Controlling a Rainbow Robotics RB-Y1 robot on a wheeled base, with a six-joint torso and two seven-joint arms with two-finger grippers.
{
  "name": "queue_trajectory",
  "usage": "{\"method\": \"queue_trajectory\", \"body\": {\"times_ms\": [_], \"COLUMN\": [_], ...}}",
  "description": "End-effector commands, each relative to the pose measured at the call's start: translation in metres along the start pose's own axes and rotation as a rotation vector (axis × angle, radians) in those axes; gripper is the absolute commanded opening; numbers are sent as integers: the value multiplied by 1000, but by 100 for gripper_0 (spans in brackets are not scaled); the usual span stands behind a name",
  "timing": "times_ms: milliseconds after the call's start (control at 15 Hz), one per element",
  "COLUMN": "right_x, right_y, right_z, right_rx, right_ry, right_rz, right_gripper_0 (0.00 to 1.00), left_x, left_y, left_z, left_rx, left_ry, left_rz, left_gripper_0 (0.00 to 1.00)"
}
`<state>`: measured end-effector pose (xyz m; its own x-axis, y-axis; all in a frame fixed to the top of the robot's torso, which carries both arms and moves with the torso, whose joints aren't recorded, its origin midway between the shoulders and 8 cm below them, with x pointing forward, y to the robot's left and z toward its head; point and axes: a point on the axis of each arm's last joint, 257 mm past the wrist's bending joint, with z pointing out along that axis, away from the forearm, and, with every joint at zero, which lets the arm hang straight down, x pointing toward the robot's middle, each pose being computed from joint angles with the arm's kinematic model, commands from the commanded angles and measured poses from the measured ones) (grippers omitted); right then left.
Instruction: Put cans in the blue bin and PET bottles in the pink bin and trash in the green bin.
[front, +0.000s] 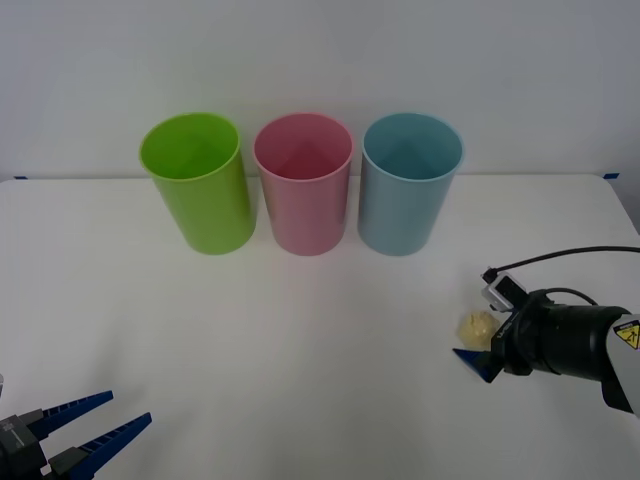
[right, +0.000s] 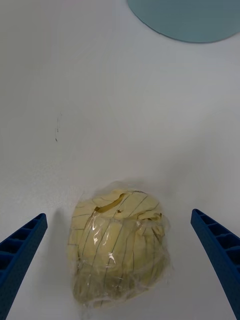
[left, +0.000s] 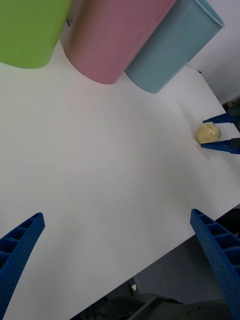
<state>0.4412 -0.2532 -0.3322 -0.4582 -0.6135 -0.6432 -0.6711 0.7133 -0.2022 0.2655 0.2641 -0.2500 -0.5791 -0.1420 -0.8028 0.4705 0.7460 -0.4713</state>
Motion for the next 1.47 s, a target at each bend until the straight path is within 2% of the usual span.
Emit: {"method": "queue_trajectory", "body": {"times_ms": [67, 200, 267, 333, 400, 800, 1000, 1133, 1333, 1400, 1467], "right_x": [-1, -1, -2, -2, -1, 0, -6, -14, -28, -38, -50], "right_y": [-2, -2, -2, -1, -1, -2, -2, 3, 13, 20, 28], "right_z": [5, 5, 5, 6, 6, 7, 7, 9, 10, 9, 6], "right_rx": [2, 2, 2, 1, 2, 8, 10, -2, -21, -46, -76], "right_ry": [-3, -3, -4, -2, 1, 12, -7, -34, -106, -149, -197], "right_rz": [1, 0, -4, -5, -3, -18, -28, -27, -9, 10, 3], "right_gripper_0": [100, 100, 75, 29, 0, 0, 0, 0, 0, 0, 0], "left_x": [0, 0, 0, 0, 0, 0, 0, 0, 0, 0, 0], "left_y": [0, 0, 0, 0, 0, 0, 0, 0, 0, 0, 0], "left_z": [0, 0, 0, 0, 0, 0, 0, 0, 0, 0, 0], "left_rx": [0, 0, 0, 0, 0, 0, 0, 0, 0, 0, 0], "left_ry": [0, 0, 0, 0, 0, 0, 0, 0, 0, 0, 0], "left_rz": [0, 0, 0, 0, 0, 0, 0, 0, 0, 0, 0], "left_gripper_0": [100, 100, 100, 100, 100, 100, 100, 100, 100, 100, 100]}}
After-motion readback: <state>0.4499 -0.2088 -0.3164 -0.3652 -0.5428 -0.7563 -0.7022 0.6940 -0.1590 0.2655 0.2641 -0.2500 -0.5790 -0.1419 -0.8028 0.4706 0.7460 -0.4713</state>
